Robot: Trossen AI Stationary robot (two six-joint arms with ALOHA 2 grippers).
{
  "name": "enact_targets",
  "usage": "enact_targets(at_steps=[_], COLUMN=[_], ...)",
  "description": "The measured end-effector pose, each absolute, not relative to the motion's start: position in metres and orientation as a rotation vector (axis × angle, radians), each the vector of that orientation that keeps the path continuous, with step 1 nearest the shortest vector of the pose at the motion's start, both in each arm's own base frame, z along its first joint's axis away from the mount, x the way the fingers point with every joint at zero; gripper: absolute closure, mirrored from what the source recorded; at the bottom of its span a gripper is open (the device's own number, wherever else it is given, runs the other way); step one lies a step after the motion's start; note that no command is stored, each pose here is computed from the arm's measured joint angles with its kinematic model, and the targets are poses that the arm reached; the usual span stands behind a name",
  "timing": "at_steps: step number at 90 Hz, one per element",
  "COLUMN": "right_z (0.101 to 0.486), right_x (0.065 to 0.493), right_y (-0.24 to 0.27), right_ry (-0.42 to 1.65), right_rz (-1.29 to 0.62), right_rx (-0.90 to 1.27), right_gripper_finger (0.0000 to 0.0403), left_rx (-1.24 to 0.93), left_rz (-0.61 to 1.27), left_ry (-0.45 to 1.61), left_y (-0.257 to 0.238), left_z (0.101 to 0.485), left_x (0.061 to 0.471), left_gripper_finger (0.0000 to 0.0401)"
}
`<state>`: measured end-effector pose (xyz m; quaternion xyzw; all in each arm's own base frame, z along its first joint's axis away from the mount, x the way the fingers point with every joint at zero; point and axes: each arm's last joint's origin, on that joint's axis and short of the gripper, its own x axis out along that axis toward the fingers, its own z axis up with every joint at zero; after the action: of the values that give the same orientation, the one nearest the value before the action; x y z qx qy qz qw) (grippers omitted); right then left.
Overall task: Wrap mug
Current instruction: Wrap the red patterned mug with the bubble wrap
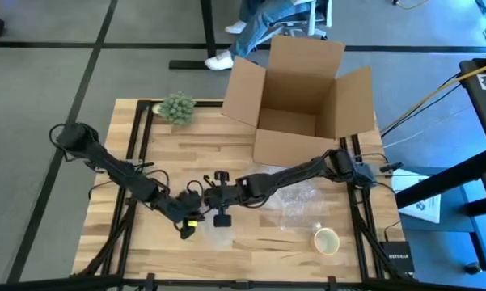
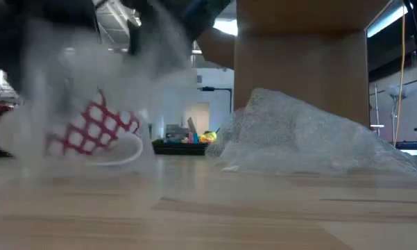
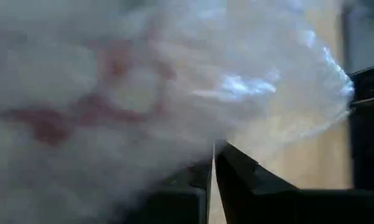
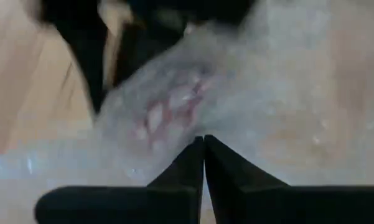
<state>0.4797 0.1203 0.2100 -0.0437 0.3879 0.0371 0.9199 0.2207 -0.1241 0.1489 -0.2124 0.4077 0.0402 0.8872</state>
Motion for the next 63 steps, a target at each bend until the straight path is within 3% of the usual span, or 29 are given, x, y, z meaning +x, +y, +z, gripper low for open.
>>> enact_targets(at_steps=[24, 43, 63], right_z=[0.214, 0.211, 0.211], right_x=[0.481, 0.478, 0.477], right_y=[0.123, 0.12, 0.119], right_ry=[0.784, 0.824, 0.828], right_rz=[0.133, 0.08, 0.041], right_rx=[-0.098, -0.127, -0.142], right_gripper_finger=[0.0402, 0.0402, 0.0402], left_rx=[-0.447, -0.48, -0.347], left_rz=[0.076, 0.078, 0.297], left_ry=[0.857, 0.892, 0.974], left_y=[-0.125, -0.126, -0.111], left_z=[0.149, 0.192, 0.204], left_x=[0.221, 0.214, 0.186], left_gripper_finger=[0.04, 0.04, 0.04])
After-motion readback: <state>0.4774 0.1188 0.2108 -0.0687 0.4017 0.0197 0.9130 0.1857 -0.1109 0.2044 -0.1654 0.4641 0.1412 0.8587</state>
